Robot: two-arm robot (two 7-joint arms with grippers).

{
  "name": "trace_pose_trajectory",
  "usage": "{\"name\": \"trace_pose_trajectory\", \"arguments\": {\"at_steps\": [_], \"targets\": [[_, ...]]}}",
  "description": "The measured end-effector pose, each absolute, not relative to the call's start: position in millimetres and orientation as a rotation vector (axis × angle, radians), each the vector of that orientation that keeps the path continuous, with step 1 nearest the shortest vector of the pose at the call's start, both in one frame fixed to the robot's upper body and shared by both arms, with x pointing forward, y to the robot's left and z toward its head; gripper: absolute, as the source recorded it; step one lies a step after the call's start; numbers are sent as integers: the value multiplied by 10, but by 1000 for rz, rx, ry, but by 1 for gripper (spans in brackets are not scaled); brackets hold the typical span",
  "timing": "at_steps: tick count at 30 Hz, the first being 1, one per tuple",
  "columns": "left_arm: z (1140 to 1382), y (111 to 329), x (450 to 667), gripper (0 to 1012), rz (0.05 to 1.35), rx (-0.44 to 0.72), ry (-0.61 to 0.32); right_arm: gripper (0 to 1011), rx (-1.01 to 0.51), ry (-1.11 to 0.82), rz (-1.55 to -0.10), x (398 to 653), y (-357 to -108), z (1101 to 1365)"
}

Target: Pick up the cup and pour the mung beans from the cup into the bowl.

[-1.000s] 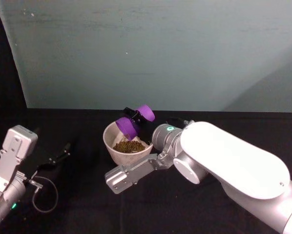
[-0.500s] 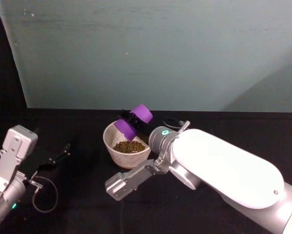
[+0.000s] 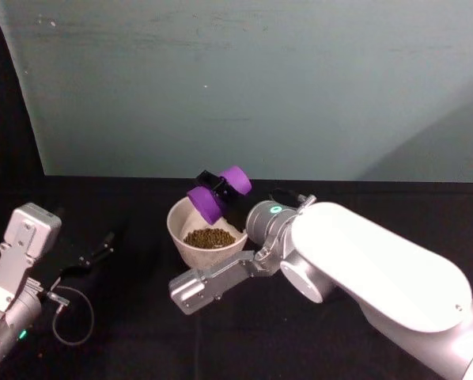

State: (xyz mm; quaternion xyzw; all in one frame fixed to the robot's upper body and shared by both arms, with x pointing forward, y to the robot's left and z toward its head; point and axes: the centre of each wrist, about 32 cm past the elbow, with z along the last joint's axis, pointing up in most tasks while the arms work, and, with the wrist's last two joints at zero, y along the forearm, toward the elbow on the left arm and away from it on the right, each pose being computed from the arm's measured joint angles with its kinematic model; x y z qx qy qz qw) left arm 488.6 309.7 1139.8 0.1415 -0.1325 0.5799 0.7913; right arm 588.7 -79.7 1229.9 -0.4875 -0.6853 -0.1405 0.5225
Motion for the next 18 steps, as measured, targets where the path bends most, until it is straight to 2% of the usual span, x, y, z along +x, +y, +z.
{"name": "trace_pose_trajectory", "arguments": {"at_steps": [10, 18], "targets": [[11398, 3097, 4886, 1011, 1248, 305, -285, 733, -1013, -1402, -505, 5916, -1006, 12358], [11398, 3097, 4886, 1011, 1248, 304, -285, 732, -859, -1180, -683, 5857, -1265, 12321]]}}
